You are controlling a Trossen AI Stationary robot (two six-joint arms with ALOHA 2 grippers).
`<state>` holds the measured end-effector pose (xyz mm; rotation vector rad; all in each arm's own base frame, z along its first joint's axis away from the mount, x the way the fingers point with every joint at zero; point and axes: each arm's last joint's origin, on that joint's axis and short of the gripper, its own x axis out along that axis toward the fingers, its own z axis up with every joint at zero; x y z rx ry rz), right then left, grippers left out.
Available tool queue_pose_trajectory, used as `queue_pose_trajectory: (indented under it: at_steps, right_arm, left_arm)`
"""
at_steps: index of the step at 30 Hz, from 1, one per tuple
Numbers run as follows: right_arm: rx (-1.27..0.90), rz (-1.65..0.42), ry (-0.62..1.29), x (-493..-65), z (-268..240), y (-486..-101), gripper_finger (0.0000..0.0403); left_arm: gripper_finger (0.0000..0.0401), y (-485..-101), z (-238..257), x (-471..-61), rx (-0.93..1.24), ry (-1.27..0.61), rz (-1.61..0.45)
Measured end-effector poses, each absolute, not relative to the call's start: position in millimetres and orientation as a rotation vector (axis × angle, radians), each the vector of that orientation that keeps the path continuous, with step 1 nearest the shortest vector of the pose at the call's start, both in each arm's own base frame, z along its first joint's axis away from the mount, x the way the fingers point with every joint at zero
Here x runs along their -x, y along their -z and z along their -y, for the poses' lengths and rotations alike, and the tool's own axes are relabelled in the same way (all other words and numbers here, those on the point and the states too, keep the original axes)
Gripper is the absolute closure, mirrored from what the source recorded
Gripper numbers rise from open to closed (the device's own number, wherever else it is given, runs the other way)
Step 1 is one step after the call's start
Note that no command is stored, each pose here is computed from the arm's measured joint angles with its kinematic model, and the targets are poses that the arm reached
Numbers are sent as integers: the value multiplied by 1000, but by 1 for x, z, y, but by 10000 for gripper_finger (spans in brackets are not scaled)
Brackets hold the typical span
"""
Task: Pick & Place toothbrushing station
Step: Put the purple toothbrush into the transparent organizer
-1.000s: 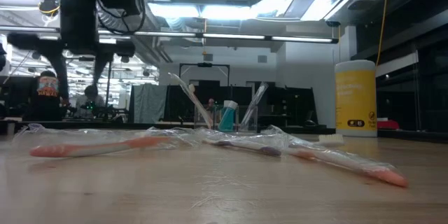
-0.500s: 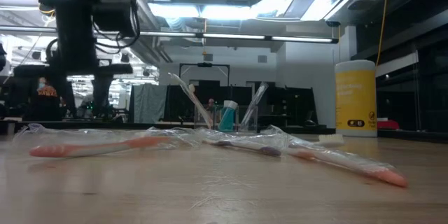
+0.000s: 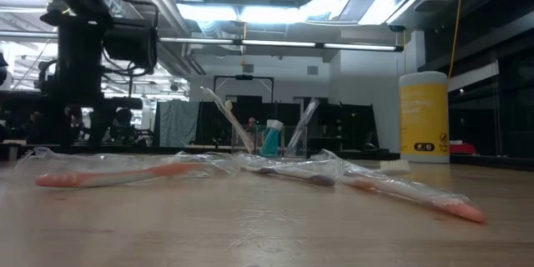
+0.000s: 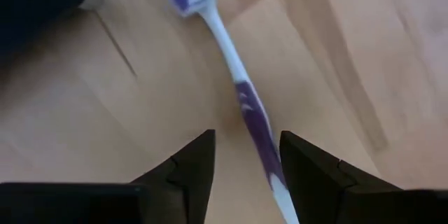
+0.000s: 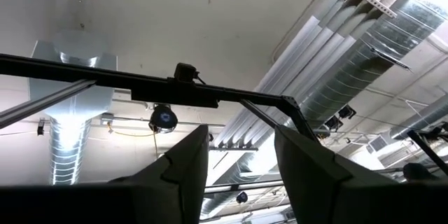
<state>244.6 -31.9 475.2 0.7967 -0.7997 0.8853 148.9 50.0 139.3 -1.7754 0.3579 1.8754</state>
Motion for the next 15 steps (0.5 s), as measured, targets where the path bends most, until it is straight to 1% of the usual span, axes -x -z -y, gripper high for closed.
queue_pose_trajectory:
  at_steps: [4,10,15]
  right_arm:
    - [-792,809,-884,-242,32,-477,237]
    - [-795,827,-877,-240,32,-478,237]
    - [-790,831,-873,-239,32,-479,237]
  left_arm:
    - [252,-131,-53,-143,1805,-1887,-328]
    - [257,-130,-61,-139,1830,-1922,-294]
    - [262,-130,-65,-138,1806,-1926,-262]
